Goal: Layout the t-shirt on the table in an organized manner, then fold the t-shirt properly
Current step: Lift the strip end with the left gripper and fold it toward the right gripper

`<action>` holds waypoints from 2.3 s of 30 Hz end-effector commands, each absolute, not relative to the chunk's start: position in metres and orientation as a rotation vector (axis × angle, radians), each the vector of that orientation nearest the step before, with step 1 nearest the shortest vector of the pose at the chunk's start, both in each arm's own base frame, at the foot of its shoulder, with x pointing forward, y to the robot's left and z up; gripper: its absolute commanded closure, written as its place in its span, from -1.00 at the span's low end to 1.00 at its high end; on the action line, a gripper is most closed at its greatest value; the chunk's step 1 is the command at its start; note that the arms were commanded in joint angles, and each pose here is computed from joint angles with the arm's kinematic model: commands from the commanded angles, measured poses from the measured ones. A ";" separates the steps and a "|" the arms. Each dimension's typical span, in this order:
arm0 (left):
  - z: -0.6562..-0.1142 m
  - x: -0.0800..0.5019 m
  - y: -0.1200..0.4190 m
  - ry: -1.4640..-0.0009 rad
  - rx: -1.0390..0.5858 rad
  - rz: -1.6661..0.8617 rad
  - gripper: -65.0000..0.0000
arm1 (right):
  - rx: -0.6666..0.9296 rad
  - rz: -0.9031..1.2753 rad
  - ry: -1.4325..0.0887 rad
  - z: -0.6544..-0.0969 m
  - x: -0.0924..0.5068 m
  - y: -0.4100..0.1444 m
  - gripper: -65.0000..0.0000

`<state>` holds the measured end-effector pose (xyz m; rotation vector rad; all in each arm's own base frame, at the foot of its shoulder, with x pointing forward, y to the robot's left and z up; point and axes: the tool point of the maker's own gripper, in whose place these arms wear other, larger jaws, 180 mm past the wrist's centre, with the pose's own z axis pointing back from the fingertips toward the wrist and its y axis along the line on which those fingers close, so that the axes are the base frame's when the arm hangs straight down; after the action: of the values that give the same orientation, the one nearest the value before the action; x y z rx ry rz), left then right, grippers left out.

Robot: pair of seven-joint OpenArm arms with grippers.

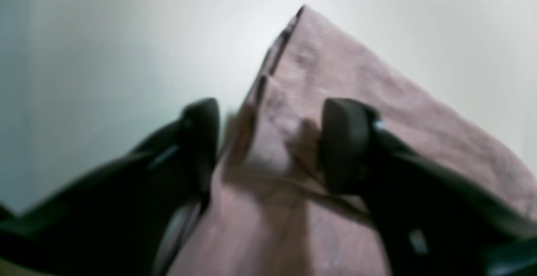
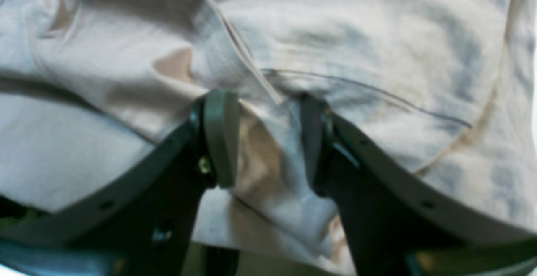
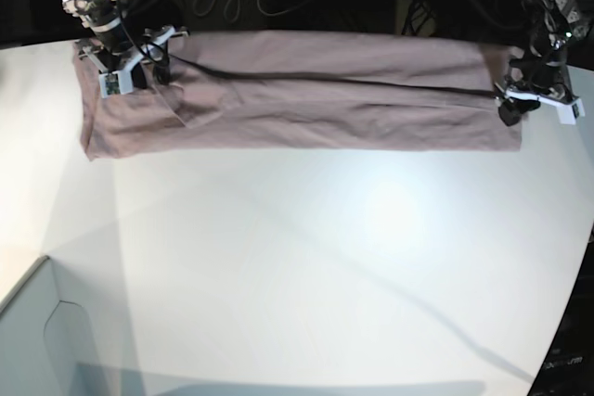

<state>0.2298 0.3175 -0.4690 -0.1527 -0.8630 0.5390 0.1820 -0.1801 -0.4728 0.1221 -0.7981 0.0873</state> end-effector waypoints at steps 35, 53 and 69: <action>-0.378 0.294 0.227 -1.025 -0.241 0.303 0.99 | 0.121 0.094 -0.818 -0.468 0.190 -0.179 0.25; -0.381 0.276 0.000 -1.001 -0.512 0.039 0.99 | 0.121 0.095 -0.813 -0.469 0.189 -0.179 0.25; -0.402 0.264 -0.081 -0.976 -0.579 -0.103 0.99 | 0.115 0.098 -0.813 -0.468 0.189 -0.181 0.25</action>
<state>0.2528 -0.0730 -0.4194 -0.5473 -0.9190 -0.1148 0.1870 -0.1781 -0.4724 0.1229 -0.8002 0.0931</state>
